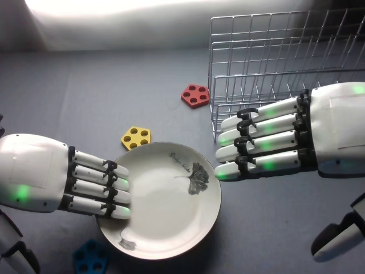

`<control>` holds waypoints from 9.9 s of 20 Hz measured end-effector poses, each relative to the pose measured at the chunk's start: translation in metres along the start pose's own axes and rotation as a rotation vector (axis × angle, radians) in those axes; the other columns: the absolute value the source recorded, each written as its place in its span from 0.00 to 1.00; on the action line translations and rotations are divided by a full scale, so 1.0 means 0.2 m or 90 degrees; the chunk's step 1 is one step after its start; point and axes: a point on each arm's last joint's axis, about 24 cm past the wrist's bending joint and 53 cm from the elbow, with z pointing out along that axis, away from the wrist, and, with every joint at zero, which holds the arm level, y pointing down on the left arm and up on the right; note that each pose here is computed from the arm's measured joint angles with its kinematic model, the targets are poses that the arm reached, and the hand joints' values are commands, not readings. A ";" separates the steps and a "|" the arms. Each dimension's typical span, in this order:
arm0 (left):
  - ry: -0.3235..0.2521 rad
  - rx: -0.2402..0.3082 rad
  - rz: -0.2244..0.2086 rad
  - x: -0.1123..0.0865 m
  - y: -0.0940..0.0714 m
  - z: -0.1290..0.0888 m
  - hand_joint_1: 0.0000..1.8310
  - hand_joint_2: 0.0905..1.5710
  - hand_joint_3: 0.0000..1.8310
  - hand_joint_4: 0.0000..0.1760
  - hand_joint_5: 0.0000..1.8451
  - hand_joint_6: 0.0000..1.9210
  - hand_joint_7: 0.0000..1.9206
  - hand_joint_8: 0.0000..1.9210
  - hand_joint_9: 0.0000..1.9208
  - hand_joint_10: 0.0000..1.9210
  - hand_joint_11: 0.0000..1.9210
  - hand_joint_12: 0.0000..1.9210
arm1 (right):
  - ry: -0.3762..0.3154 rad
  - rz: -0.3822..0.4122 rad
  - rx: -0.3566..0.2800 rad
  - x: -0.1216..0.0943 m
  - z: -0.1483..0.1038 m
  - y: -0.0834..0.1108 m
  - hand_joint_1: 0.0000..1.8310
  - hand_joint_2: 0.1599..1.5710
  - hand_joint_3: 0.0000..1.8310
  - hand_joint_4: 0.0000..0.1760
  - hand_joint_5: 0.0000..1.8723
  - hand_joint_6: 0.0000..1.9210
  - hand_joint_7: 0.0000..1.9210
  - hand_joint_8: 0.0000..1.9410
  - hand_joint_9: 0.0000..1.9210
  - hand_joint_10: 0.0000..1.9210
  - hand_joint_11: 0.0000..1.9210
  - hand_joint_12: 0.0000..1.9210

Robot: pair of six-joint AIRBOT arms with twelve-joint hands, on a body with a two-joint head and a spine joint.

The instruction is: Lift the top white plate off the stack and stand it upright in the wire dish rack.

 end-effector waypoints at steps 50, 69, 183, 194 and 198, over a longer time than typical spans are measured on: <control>-0.079 0.055 -0.057 -0.08 -0.03 0.34 0.07 0.57 0.00 0.00 0.04 0.01 0.05 0.01 0.03 0.01 0.04 0.01 | 0.011 0.029 0.038 0.19 0.19 -0.10 0.69 0.61 0.00 0.00 0.15 0.01 0.13 0.00 0.15 0.00 0.19 0.03; -0.087 0.053 -0.060 -0.09 -0.02 0.34 0.05 0.58 0.00 0.00 0.04 0.00 0.04 0.00 0.04 0.00 0.04 0.01 | -0.021 0.111 0.083 0.25 0.24 -0.25 0.77 0.59 0.00 0.00 0.35 0.01 0.32 0.01 0.35 0.01 0.36 0.08; -0.156 -0.173 0.082 -0.34 0.49 -0.55 0.03 0.59 0.00 0.00 0.03 0.00 0.04 0.00 0.04 0.00 0.05 0.01 | -0.486 0.719 0.005 -0.88 -0.37 -0.72 0.82 0.62 0.00 0.00 0.52 0.46 0.66 0.09 0.64 0.30 0.53 0.70; -0.162 -0.176 0.075 -0.36 0.49 -0.57 0.06 0.60 0.00 0.00 0.04 0.00 0.05 0.00 0.04 0.00 0.04 0.01 | -0.514 0.765 0.063 -0.80 -0.42 -0.85 0.82 0.64 0.00 0.00 0.50 0.52 0.56 0.26 0.59 0.36 0.52 0.71; -0.167 -0.178 0.072 -0.36 0.50 -0.58 0.06 0.59 0.00 0.00 0.04 0.00 0.04 0.00 0.04 0.00 0.04 0.01 | -0.522 0.767 0.084 -0.79 -0.44 -0.90 0.82 0.64 0.00 0.00 0.50 0.52 0.57 0.27 0.60 0.36 0.50 0.72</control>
